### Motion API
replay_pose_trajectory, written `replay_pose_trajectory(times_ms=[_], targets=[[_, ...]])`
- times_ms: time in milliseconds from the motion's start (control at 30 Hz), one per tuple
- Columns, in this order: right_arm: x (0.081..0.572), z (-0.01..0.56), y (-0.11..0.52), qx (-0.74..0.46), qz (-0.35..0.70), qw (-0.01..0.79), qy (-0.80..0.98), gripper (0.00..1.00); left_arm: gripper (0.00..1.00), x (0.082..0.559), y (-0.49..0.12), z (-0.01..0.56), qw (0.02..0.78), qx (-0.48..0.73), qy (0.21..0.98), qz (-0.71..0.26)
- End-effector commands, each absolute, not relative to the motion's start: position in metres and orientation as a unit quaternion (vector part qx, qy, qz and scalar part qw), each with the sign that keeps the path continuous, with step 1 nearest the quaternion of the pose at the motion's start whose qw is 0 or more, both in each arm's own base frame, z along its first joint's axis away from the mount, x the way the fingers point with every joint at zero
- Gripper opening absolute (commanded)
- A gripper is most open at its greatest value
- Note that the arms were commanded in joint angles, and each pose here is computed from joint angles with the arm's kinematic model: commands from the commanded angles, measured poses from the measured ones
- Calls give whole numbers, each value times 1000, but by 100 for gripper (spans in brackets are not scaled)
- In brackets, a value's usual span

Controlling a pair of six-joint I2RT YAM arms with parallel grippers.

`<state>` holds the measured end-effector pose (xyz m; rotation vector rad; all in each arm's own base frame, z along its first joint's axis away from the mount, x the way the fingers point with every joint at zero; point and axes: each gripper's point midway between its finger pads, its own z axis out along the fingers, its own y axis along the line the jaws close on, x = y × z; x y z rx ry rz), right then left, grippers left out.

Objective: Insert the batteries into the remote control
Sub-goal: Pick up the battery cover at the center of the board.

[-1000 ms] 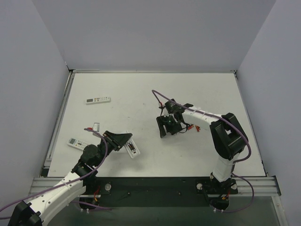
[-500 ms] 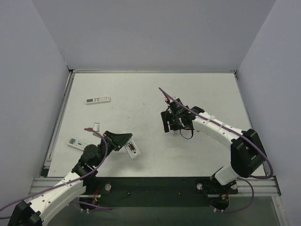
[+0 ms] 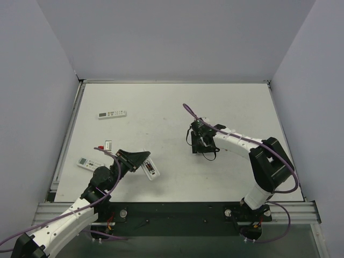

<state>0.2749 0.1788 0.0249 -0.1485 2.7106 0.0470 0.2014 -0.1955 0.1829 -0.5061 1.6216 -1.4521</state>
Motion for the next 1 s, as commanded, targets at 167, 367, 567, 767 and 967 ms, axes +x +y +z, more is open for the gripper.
replay_pose_trajectory(times_ms=[167,367,567,767,967], targets=[[278,3,168,-15,-25,223,974,38,0,196,-191,139,421,-216,676,-565],[274,-5,163,-16,-36,216,976,35,0,197,-191,140,422,-217,675,-565],[274,-2,162,-23,-34,220,975,24,0,197,-192,140,421,-216,675,-566],[273,26,182,-80,4,239,968,11,0,197,-192,139,421,-217,675,-566],[258,101,228,-192,90,280,936,5,0,197,-193,142,421,-215,671,-571]])
